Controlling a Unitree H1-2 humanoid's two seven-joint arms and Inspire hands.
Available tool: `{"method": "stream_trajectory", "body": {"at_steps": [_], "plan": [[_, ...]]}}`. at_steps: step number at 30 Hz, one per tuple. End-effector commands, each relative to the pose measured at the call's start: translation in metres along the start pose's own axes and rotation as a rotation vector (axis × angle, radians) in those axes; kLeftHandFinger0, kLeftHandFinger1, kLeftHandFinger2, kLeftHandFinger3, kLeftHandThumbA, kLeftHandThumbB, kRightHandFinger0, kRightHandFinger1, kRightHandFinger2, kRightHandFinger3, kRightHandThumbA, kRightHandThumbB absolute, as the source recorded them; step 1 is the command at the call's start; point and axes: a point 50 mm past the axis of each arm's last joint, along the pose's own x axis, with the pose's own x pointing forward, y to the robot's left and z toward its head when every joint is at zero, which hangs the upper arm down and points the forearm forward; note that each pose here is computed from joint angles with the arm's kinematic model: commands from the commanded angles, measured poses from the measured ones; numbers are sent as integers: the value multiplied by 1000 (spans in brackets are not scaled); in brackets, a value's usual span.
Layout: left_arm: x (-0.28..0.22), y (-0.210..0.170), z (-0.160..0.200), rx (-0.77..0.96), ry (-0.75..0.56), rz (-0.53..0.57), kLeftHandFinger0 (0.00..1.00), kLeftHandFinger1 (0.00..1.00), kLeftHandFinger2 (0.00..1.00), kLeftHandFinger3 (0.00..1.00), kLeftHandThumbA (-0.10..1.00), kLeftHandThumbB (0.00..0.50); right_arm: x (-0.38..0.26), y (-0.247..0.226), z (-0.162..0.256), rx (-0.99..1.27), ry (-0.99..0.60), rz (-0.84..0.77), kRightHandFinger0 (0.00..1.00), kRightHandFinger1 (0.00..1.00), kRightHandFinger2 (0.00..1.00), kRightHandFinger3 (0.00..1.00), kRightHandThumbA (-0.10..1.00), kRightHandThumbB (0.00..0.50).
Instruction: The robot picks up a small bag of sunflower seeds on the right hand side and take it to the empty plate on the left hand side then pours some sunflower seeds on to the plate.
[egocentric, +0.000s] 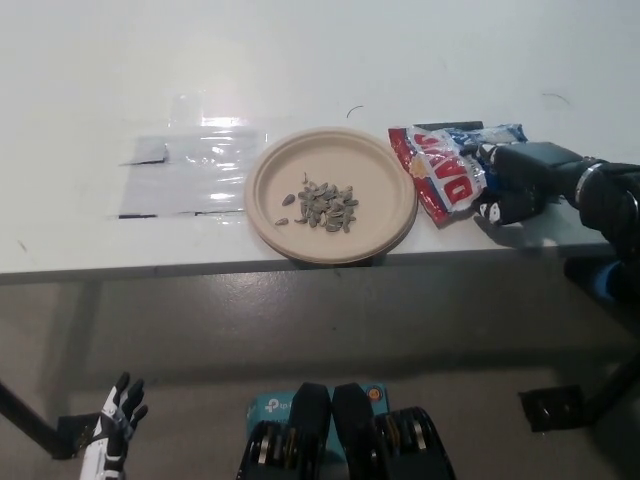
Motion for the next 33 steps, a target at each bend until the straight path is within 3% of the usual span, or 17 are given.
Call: {"method": "stream_trajectory", "body": {"at_steps": [1, 7, 13, 15, 16, 17, 18, 24, 26, 27, 33], "plan": [[-1, 3, 7, -24, -47, 20, 1000, 1000, 1000, 1000, 1000, 127, -9, -37, -2, -16, 17, 13, 1000, 1000, 1000, 1000, 556, 500], [1, 4, 7, -21, -54, 19, 1000, 1000, 1000, 1000, 1000, 158, -14, -48, -6, -20, 21, 3, 1000, 1000, 1000, 1000, 567, 500], [1, 4, 8, -20, -60, 17, 1000, 1000, 1000, 1000, 1000, 147, -21, -56, -5, -1, 1, -29, 1000, 1000, 1000, 1000, 629, 500], [2, 5, 9, -20, -62, 17, 1000, 1000, 1000, 1000, 1000, 148, -26, -61, -4, 27, -9, -55, 1000, 1000, 1000, 1000, 685, 500], [3, 4, 9, -21, -63, 19, 1000, 1000, 1000, 1000, 1000, 154, -35, -69, -1, 64, -42, -99, 1000, 1000, 1000, 1000, 860, 500], [4, 4, 9, -22, -64, 20, 1000, 1000, 1000, 1000, 1000, 155, -38, -72, 0, 79, -59, -116, 1000, 1000, 1000, 1000, 885, 500], [5, 4, 9, -23, -65, 19, 1000, 1000, 1000, 1000, 1000, 157, -43, -76, 1, 101, -91, -145, 1000, 1000, 1000, 1000, 1000, 500], [5, 3, 8, -21, -69, 18, 1000, 1000, 1000, 1000, 1000, 146, -66, -98, 6, 170, -223, -255, 1000, 1000, 1000, 1000, 1000, 500], [5, 3, 8, -23, -67, 20, 1000, 1000, 1000, 1000, 1000, 141, -73, -106, 5, 281, -260, -279, 1000, 1000, 1000, 1000, 1000, 402], [5, 3, 8, -22, -67, 20, 1000, 1000, 1000, 1000, 1000, 139, -74, -107, 6, 300, -267, -286, 1000, 1000, 1000, 1000, 1000, 392], [9, 4, 9, -11, -74, 23, 1000, 1000, 1000, 1000, 1000, 155, -87, -125, 3, 386, -310, -348, 1000, 1000, 1000, 1000, 1000, 445]]}}
